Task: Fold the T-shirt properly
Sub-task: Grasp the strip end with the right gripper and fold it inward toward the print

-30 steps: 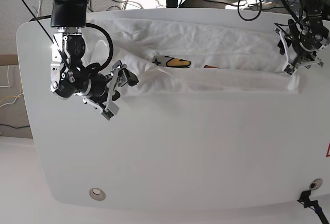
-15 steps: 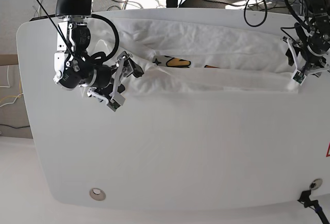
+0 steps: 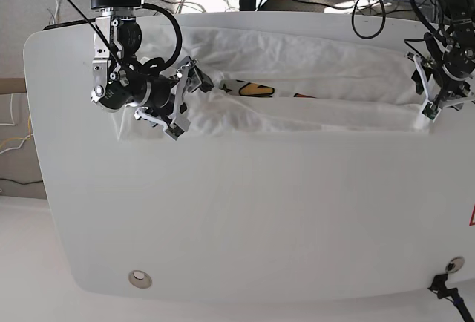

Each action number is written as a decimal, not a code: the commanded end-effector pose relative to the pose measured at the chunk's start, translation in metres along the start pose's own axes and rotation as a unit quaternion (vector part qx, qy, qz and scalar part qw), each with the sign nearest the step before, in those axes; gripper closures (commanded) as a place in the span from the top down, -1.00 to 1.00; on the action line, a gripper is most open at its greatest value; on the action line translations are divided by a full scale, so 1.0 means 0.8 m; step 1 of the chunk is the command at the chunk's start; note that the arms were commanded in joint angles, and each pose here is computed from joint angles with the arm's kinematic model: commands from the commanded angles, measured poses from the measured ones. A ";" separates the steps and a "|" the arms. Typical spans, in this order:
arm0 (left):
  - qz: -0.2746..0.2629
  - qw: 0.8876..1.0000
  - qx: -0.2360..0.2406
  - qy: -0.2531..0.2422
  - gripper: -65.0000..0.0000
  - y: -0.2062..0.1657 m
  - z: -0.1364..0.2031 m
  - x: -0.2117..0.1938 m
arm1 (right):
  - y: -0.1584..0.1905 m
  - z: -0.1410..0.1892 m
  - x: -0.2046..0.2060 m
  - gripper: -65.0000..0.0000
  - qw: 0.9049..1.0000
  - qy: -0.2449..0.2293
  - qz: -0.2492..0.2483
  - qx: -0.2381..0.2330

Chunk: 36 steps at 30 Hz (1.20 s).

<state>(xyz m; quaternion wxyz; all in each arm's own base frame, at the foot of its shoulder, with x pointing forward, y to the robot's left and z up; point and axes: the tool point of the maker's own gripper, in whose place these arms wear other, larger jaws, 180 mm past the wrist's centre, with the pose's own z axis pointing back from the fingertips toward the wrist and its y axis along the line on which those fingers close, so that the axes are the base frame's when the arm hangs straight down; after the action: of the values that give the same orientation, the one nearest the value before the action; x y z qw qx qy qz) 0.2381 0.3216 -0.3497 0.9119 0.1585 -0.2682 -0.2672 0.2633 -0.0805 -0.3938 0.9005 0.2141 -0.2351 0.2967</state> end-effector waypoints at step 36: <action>-0.008 1.000 0.013 -0.012 -0.15 0.013 0.005 0.010 | 0.042 0.008 0.016 0.46 0.998 -0.033 0.038 0.029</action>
<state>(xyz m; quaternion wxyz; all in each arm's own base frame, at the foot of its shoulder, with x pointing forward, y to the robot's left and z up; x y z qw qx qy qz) 0.2378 0.3207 -0.3506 0.9123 0.1569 -0.2680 -0.2670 0.2407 -0.0607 -0.3908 0.8881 0.2365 -0.2338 0.3174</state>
